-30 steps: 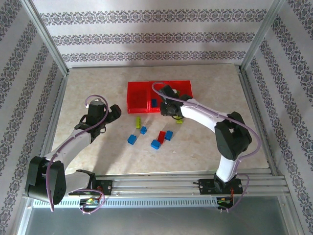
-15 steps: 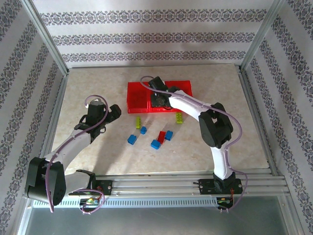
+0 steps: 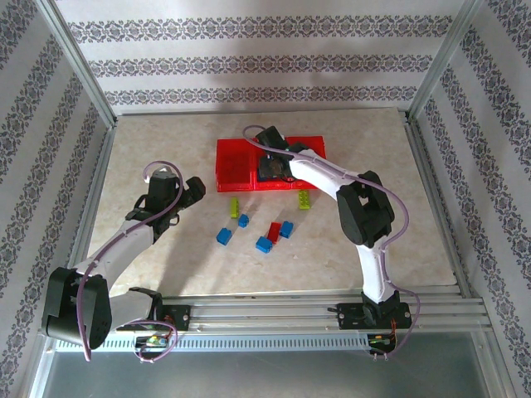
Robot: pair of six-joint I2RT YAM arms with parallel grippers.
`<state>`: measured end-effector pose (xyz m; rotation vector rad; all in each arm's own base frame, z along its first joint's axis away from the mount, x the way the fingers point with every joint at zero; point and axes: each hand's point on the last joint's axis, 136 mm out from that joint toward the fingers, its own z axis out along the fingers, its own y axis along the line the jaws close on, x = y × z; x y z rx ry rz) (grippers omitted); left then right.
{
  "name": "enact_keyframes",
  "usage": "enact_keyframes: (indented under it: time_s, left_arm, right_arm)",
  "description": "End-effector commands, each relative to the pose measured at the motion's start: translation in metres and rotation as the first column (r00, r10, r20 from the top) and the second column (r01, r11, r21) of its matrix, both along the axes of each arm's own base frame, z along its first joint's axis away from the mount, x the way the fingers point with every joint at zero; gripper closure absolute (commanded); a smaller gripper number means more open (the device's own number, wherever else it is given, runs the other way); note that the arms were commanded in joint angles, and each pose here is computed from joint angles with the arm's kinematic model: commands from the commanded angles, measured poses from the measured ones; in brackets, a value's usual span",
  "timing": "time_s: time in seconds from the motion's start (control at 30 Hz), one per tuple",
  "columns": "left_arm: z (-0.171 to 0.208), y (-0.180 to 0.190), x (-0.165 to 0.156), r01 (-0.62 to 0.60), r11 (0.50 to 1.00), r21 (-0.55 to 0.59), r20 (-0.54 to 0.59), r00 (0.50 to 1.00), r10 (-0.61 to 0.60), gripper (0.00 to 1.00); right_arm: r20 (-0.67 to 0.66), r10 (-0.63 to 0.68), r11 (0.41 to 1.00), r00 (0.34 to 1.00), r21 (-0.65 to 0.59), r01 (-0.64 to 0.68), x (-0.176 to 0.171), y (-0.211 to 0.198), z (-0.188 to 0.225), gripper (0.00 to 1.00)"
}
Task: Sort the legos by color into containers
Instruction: Place the lego in the container, then pick up the lego from the center of the table.
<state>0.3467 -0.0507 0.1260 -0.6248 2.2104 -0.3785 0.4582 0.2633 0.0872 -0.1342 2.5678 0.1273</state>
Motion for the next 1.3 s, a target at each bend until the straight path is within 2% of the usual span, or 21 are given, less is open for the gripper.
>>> enact_keyframes:
  time_s: [0.0, 0.3, 0.57, 0.97, 1.27]
  left_arm:
    - [-0.002, 0.008, -0.006, -0.024, 1.000, 0.002, -0.012, 1.000, 0.024, 0.00]
    - [0.001, 0.009, -0.005, -0.028, 1.000, 0.004, -0.007, 1.000, 0.028, 0.00]
    - [0.001, 0.009, -0.005, -0.030, 1.000, -0.001, -0.004, 1.000, 0.030, 0.00]
    - [0.001, 0.007, -0.003, -0.027, 1.000, -0.014, 0.001, 1.000, 0.027, 0.00]
    - [-0.004, 0.004, -0.001, -0.021, 0.999, -0.031, -0.005, 1.000, 0.020, 0.00]
  right_arm:
    - [0.003, -0.004, 1.000, 1.000, -0.019, 0.004, 0.000, -0.005, 0.003, 0.47]
    - [0.039, 0.026, 0.999, 0.999, 0.043, -0.028, -0.012, 0.004, 0.033, 0.47]
    - [0.042, 0.021, 0.997, 0.999, 0.076, -0.024, -0.043, -0.001, 0.051, 0.47]
    - [-0.113, -0.116, 0.987, 0.987, 0.101, 0.127, -0.125, -0.047, 0.019, 0.43]
    - [-0.249, -0.156, 0.980, 0.956, 0.084, 0.182, -0.173, -0.052, -0.013, 0.34]
